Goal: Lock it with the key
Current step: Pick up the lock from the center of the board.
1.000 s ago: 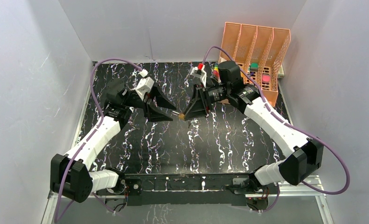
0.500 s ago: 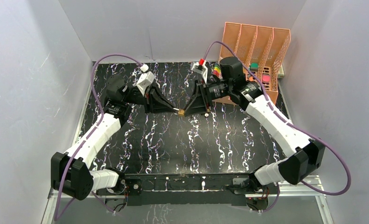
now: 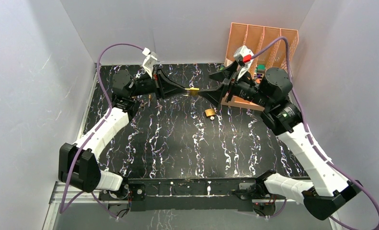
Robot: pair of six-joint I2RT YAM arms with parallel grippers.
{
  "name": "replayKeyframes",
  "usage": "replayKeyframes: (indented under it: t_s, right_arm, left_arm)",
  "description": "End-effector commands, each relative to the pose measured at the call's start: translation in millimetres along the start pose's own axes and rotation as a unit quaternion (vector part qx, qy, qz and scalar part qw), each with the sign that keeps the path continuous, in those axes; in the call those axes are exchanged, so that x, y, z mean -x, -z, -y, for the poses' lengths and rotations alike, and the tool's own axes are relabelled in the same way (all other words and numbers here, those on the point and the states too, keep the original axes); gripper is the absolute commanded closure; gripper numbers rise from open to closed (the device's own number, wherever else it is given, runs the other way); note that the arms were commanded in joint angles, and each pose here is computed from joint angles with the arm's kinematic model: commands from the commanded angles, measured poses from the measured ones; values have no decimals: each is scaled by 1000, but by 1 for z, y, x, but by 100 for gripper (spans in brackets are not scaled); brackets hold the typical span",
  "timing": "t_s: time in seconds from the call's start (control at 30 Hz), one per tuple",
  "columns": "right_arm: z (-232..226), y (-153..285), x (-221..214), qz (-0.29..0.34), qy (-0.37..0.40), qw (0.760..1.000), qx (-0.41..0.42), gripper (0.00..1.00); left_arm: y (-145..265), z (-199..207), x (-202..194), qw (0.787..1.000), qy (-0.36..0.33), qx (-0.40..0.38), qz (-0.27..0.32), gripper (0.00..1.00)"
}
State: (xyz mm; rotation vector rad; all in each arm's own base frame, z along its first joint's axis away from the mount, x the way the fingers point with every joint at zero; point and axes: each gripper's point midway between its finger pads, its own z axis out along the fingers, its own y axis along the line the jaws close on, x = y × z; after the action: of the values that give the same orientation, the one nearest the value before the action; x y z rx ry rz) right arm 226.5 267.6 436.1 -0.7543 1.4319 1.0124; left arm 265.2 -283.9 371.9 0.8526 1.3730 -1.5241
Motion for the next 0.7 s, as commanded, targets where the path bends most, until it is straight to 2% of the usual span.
replayKeyframes:
  t_s: [0.0, 0.37, 0.5, 0.67]
  right_arm:
    - [-1, -18, 7, 24, 44, 998, 41, 8]
    - [-7, -29, 5, 41, 126, 986, 99, 18]
    - [-15, -35, 5, 26, 113, 983, 139, 28]
    - [-18, -40, 1, 3, 93, 983, 161, 48]
  left_arm:
    - [-6, 26, 53, 997, -54, -19, 61, 100]
    - [-1, 55, 65, 994, -75, -45, 64, 100]
    - [0, 59, 64, 994, -79, -48, 63, 100]
    - [2, 62, 65, 993, -87, -46, 67, 100]
